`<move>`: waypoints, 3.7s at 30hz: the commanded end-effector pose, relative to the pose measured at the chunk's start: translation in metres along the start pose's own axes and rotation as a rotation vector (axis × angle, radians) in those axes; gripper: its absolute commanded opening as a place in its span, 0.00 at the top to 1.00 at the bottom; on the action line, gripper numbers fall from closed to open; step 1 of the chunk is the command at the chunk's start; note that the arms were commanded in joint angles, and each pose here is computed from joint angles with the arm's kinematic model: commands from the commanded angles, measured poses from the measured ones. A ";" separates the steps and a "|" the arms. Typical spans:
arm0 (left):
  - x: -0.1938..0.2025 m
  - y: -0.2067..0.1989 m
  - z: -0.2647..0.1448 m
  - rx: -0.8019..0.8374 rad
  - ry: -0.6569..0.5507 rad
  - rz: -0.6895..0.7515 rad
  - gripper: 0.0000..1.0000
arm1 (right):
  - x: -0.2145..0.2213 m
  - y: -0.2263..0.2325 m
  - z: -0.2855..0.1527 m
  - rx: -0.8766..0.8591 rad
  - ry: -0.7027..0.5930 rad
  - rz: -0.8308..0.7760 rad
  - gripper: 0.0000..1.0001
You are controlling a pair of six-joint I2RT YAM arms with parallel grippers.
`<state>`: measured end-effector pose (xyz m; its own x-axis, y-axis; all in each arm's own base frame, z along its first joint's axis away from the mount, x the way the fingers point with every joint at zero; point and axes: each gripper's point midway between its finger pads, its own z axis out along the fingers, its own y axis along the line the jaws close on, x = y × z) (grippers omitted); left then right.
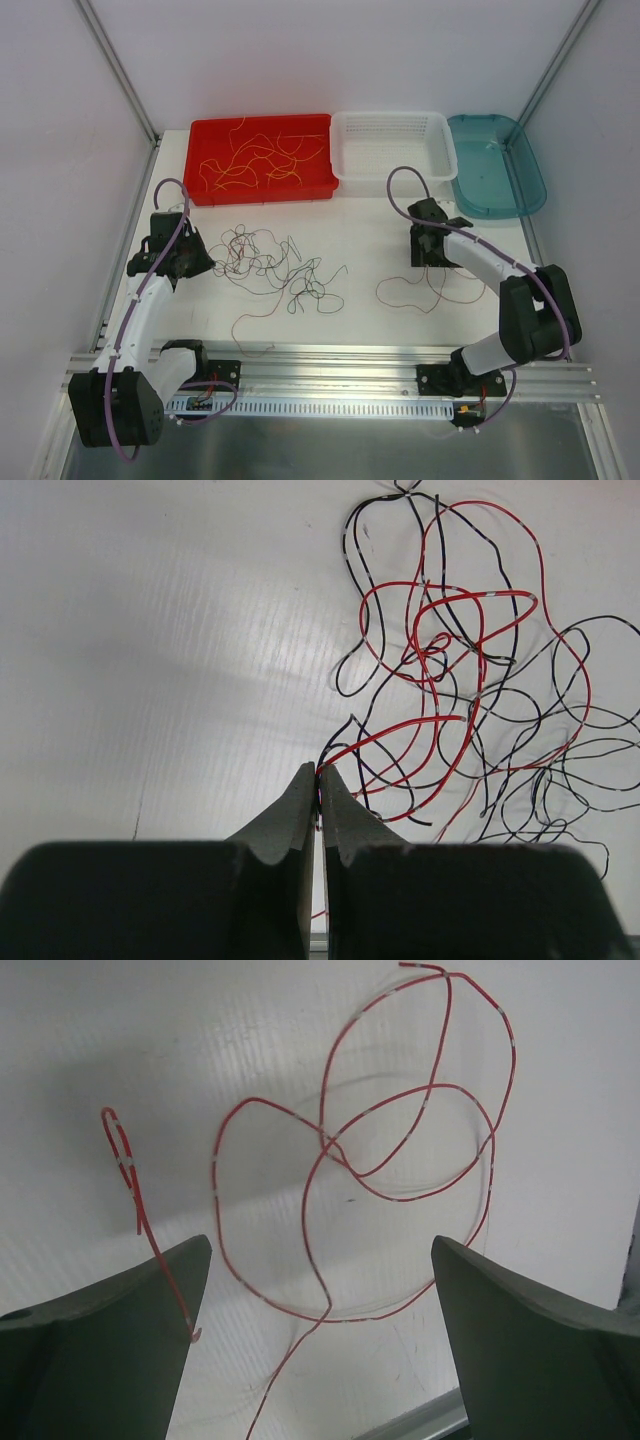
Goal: Untangle the cables
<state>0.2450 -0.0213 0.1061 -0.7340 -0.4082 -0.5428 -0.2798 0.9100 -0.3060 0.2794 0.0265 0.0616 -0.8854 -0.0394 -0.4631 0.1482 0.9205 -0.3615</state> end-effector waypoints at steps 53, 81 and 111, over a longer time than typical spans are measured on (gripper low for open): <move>-0.006 -0.020 -0.005 0.088 0.013 0.017 1.00 | -0.232 -0.049 -0.213 -0.549 -0.671 0.261 0.99; 0.002 -0.017 0.006 0.078 0.070 0.019 1.00 | -0.415 0.077 -0.025 -0.570 -0.725 0.381 0.24; -0.001 -0.041 -0.006 0.214 0.047 0.037 1.00 | -0.055 0.274 -0.215 -1.048 -0.269 -0.149 0.37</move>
<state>0.2459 -0.0511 0.1068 -0.7881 -0.3970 -0.4704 -0.1896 0.8836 -0.4280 0.2633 0.3429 0.1497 -0.7247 -0.2622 -0.6372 -0.5673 0.7519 0.3359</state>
